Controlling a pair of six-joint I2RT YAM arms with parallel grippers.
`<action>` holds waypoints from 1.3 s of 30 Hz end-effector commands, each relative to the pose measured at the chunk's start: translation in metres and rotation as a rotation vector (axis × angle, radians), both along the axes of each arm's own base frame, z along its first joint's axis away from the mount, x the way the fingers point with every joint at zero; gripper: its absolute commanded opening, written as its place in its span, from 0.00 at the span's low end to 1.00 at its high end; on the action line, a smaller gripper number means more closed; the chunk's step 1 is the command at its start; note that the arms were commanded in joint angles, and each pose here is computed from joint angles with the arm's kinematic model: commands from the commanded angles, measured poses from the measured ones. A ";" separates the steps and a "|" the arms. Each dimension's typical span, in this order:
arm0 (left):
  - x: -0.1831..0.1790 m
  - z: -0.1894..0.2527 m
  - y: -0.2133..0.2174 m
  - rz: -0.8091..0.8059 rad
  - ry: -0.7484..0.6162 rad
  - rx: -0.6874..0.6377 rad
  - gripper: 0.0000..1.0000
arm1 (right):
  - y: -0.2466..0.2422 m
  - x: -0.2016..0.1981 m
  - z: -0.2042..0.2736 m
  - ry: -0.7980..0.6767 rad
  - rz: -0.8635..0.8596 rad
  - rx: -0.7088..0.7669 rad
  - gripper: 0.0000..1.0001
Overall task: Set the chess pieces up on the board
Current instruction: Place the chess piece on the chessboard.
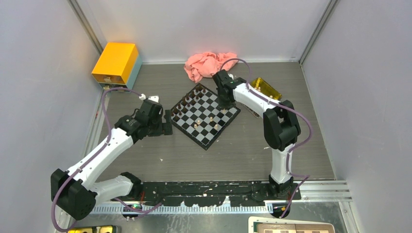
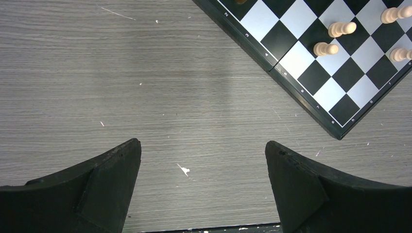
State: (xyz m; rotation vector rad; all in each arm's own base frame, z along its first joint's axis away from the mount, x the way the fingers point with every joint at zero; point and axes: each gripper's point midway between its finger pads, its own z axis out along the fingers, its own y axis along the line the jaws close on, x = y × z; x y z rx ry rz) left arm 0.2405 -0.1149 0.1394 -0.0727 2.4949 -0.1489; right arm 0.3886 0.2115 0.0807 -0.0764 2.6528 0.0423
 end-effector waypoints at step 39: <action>0.016 0.002 -0.009 -0.008 -0.022 -0.014 1.00 | -0.004 0.034 -0.014 0.012 0.001 0.022 0.28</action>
